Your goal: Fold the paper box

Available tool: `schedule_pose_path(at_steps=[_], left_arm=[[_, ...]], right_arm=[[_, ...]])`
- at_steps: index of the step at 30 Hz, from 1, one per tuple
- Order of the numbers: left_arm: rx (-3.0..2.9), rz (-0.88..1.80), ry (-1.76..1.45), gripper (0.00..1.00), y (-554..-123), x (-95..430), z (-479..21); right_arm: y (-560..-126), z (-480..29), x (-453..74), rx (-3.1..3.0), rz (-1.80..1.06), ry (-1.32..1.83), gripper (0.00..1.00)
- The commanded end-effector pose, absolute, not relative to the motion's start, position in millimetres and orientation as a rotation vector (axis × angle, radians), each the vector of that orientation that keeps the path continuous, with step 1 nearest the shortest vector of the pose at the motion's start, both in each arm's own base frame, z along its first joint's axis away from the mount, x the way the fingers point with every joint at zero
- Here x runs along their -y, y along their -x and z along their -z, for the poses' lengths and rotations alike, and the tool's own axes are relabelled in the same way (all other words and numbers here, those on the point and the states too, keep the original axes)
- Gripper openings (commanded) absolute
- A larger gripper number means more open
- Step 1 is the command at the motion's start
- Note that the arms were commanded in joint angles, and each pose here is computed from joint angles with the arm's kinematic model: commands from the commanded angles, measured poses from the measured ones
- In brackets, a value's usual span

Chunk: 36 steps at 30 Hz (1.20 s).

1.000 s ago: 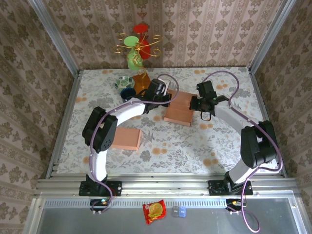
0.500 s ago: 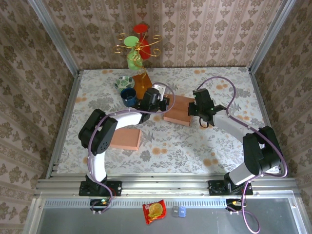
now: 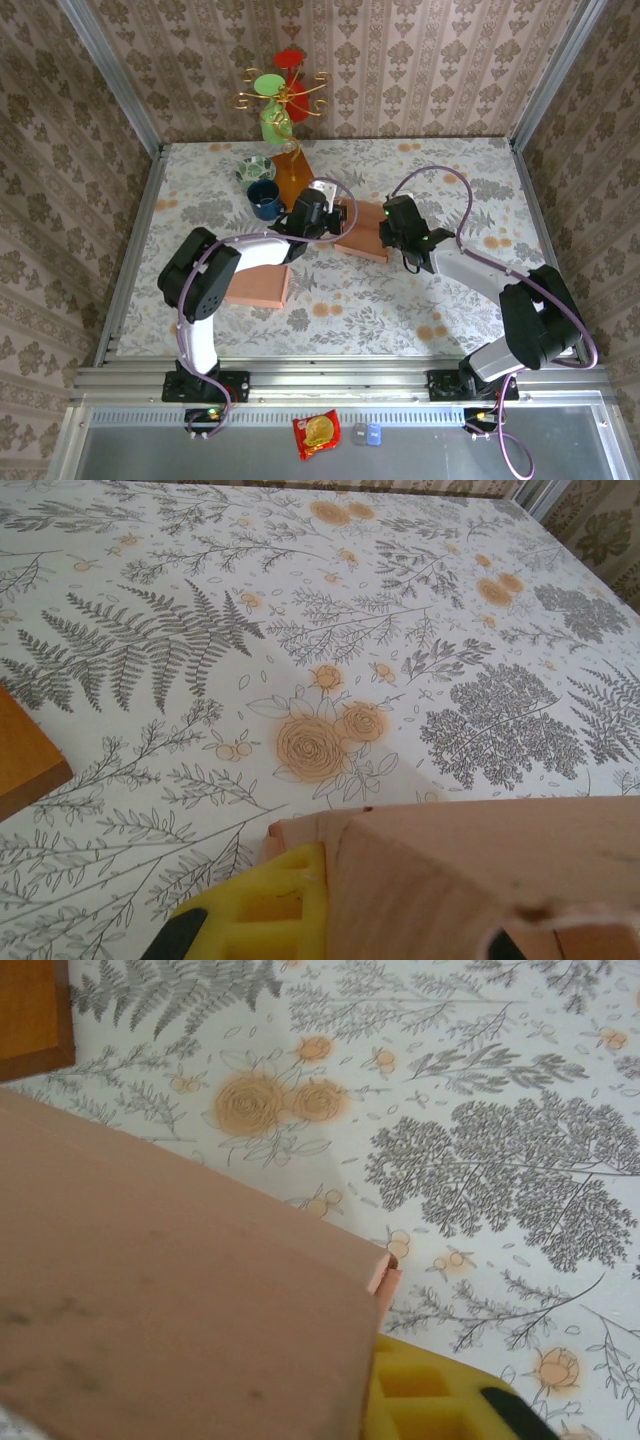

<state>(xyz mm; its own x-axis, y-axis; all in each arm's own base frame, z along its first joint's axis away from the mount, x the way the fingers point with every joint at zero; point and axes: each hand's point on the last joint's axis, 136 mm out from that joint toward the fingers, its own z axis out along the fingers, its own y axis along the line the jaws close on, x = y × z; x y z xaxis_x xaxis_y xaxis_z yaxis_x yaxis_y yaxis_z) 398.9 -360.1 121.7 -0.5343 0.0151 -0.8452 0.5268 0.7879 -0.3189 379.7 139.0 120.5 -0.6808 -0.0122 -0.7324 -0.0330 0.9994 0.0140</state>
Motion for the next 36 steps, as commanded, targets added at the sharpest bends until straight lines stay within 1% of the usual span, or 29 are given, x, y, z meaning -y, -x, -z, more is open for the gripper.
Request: schedule_pose_path(at_steps=[1,4,5,6,9,14,18,22,28,32,36], left_arm=[[-2.070,0.694,-0.425,0.00,-382,364,-121],[-2.070,0.680,-0.420,0.00,-382,363,-120],[-2.071,0.680,-0.418,0.00,-382,364,-119],[-2.070,0.673,-0.418,0.00,-382,364,-119],[-2.064,0.652,-0.433,0.00,-380,366,-119],[-2.061,0.623,-0.440,0.00,-379,366,-120],[-2.056,0.611,-0.447,0.00,-379,366,-122],[-2.052,0.608,-0.451,0.00,-378,368,-123],[-2.053,0.600,-0.461,0.00,-377,369,-122],[-2.042,0.592,-0.470,0.00,-379,369,-125],[-2.035,0.582,-0.482,0.00,-379,370,-127]], right_arm=[[-372,-148,-155,-2.330,-0.178,-0.044,0.27],[-356,-146,-157,-2.387,-0.270,-0.141,0.38],[-352,-141,-158,-2.407,-0.289,-0.165,0.41],[-346,-148,-157,-2.394,-0.326,-0.197,0.45],[-335,-145,-159,-2.403,-0.404,-0.252,0.55],[-323,-154,-171,-2.437,-0.519,-0.254,0.61],[-313,-169,-173,-2.461,-0.599,-0.327,0.73],[-301,-176,-181,-2.548,-0.828,-0.481,0.71],[-296,-209,-185,-2.492,-0.997,-0.538,0.70],[-300,-235,-160,-2.410,-1.019,-0.643,0.70],[-315,-258,-125,-2.282,-1.070,-0.788,0.67]])
